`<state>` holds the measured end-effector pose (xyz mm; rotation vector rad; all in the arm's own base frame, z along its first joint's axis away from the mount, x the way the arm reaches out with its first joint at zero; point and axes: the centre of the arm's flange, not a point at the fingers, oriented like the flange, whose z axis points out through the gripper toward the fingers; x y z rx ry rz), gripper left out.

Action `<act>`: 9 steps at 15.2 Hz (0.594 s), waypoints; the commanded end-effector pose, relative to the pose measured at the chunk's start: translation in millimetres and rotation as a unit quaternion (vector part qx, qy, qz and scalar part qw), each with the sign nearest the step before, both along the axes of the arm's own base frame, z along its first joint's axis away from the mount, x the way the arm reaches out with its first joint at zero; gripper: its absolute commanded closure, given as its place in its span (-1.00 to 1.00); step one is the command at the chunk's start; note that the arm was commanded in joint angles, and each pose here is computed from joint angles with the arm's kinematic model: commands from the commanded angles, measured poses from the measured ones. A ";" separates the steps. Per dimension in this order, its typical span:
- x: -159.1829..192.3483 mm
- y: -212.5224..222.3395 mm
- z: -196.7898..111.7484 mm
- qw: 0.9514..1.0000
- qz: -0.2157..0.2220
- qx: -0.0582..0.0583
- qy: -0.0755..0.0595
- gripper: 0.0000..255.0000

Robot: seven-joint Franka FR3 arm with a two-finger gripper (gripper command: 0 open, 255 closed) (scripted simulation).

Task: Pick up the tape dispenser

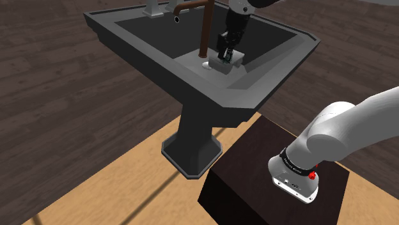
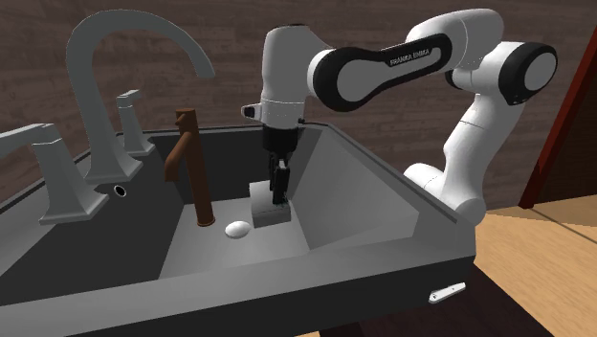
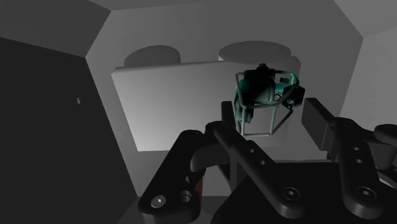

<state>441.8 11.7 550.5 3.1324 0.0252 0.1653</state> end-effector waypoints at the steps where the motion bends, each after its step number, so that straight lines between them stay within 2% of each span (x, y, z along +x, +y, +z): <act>1: 0.1 1.1 10.2 1.000 0.000 0.000 0.000 1.00; 9: 0.1 1.1 52.4 1.000 0.000 0.000 0.000 1.00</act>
